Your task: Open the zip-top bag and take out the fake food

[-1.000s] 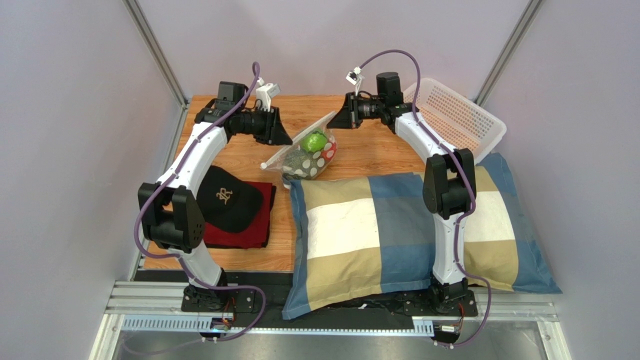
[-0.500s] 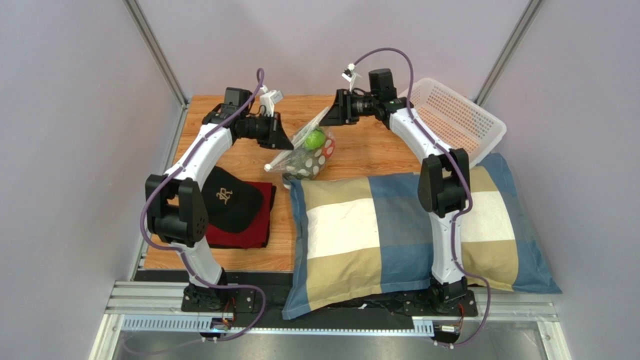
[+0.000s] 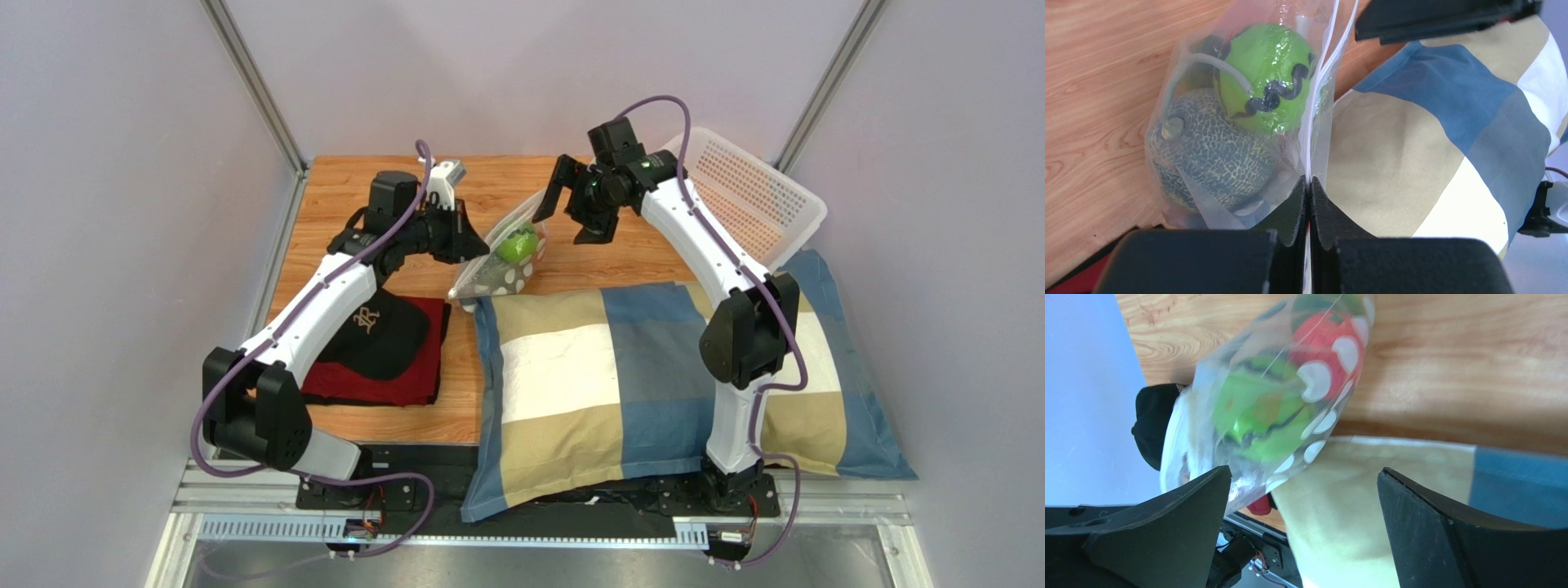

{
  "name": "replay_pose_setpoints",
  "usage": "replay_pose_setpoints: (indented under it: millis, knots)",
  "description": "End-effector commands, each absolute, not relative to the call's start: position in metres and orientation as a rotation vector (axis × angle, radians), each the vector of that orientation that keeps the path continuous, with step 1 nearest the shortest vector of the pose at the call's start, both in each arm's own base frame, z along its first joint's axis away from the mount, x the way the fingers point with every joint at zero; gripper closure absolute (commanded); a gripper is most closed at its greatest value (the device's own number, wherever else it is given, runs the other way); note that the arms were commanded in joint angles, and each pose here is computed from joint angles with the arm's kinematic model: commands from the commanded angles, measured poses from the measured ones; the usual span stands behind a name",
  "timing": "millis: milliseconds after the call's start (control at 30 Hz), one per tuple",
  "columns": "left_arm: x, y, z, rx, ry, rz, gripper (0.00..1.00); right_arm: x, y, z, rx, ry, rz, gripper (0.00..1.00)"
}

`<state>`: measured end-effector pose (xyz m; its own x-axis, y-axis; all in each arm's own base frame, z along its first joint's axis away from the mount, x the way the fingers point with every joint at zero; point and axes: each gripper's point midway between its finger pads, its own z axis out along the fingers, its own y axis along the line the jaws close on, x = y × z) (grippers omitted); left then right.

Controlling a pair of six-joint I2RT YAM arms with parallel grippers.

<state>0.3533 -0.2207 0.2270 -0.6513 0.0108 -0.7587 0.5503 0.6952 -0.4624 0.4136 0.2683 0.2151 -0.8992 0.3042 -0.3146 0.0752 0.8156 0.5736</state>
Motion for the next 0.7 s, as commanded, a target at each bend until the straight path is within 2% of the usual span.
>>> replay_pose_setpoints:
  millis: [0,67,167,300,500,600,667]
  knots:
    - [0.362,-0.222,0.244,0.315,2.063,-0.885,1.00,0.379,0.302,0.241,0.306,2.552,0.784,0.11]
    - [0.361,-0.225,0.245,0.292,2.063,-0.905,1.00,0.375,0.314,0.242,0.373,2.542,0.818,0.20]
    - [0.360,-0.227,0.252,0.241,2.039,-0.938,1.00,0.376,0.325,0.235,0.441,2.528,0.875,0.23]
    - [0.359,-0.228,0.255,0.203,2.037,-0.960,1.00,0.385,0.340,0.239,0.421,2.486,0.922,0.22]
    - [0.354,-0.233,0.256,0.164,2.045,-1.031,1.00,0.387,0.354,0.239,0.443,2.465,0.988,0.15]
    - [0.352,-0.235,0.259,0.154,2.025,-1.059,1.00,0.392,0.360,0.233,0.479,2.485,0.993,0.15]
    - [0.351,-0.234,0.261,0.145,2.020,-1.060,1.00,0.393,0.363,0.222,0.505,2.521,0.974,0.19]
